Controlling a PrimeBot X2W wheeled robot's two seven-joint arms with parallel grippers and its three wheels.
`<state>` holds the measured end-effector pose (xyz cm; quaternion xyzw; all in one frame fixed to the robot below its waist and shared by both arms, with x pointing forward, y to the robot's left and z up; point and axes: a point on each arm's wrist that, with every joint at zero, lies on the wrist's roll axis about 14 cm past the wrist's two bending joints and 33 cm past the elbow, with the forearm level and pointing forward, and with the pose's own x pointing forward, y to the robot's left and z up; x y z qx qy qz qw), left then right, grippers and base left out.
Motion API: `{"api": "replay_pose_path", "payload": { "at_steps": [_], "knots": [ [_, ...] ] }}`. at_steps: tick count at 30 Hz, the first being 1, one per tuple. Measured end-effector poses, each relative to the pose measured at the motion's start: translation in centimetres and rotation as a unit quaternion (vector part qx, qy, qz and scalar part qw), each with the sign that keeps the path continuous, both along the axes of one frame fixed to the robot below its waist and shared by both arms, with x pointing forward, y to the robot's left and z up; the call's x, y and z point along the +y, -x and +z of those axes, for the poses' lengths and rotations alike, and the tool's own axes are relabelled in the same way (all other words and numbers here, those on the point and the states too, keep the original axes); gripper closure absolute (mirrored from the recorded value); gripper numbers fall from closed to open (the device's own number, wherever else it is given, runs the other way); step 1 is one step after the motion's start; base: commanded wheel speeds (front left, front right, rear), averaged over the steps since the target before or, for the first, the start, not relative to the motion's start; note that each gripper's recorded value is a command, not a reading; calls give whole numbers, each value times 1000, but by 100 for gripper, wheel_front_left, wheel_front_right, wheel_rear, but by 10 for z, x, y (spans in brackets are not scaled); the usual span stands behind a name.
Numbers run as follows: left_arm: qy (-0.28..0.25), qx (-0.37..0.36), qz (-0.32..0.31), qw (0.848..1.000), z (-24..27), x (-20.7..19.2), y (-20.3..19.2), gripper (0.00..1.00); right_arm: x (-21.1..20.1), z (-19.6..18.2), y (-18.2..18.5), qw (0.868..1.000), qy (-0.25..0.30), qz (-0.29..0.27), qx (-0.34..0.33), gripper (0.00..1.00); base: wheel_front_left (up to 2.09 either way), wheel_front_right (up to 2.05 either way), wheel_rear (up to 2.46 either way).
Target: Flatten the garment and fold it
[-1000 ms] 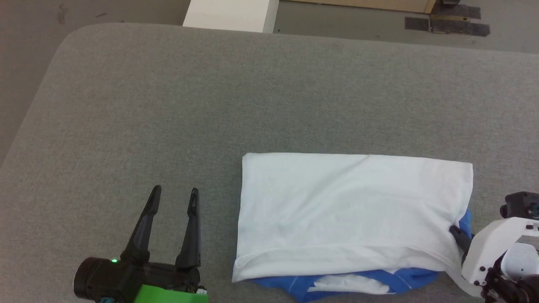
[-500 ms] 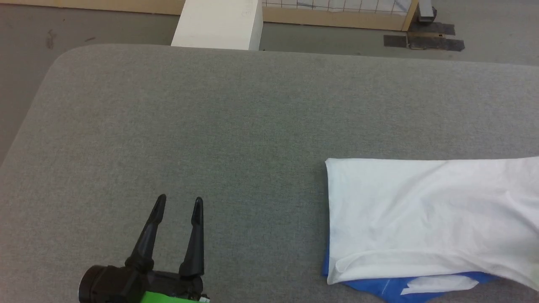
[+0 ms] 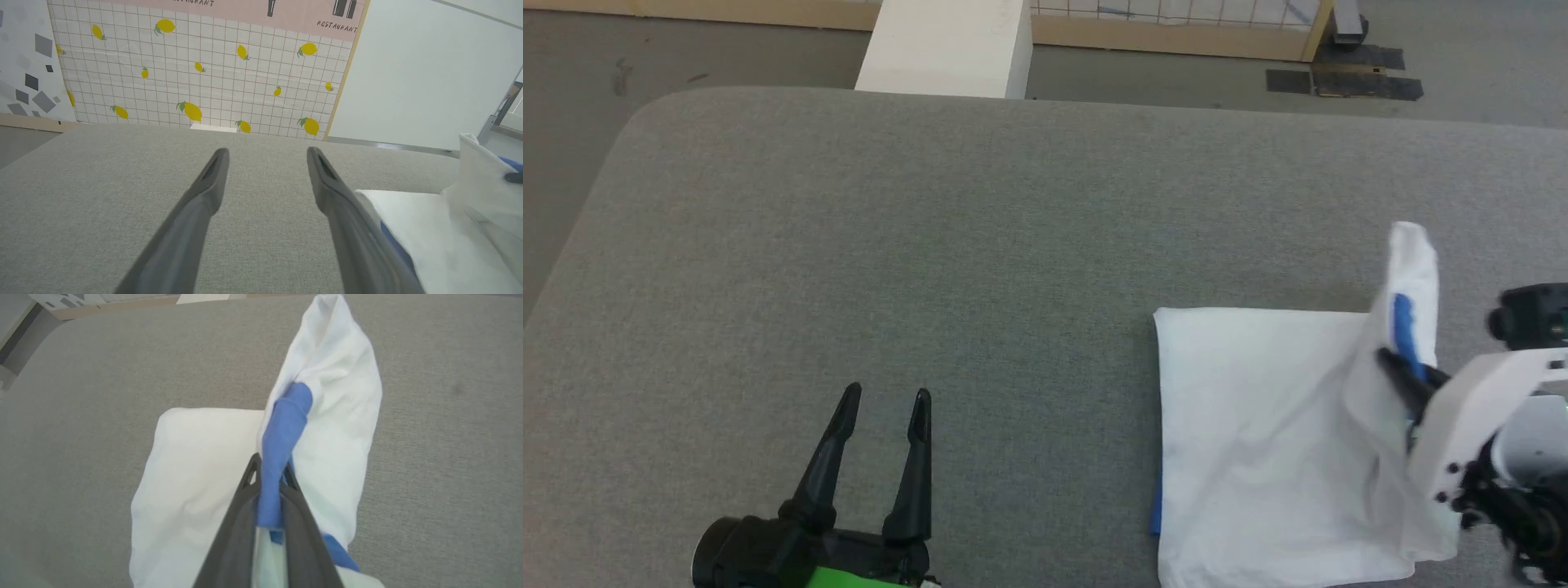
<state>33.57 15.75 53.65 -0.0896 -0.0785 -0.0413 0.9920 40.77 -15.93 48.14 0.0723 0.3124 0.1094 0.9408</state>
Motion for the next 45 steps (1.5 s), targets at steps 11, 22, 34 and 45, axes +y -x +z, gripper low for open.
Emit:
{"api": "replay_pose_path", "payload": {
  "at_steps": [11, 22, 34, 45],
  "knots": [
    [8, 5, 21, 1000, -2, 11, 1, 0, 113, -18, 22, 983, -26, 174, 45, 100, 0, 0, 0],
    [14, 12, 32, 999, -6, 16, -1, 0, 138, -74, 39, 974, -14, 198, 112, 87, 0, 0, 0],
    [16, 11, 16, 1000, -6, 8, -7, 0, 128, -50, 16, 984, -53, 159, 60, 0, 0, 0, 0],
    [19, 9, 2, 1000, -6, 0, -11, 0, 22, -27, 7, 1000, 6, 11, 21, 0, 0, 0, 0]
  ]
}}
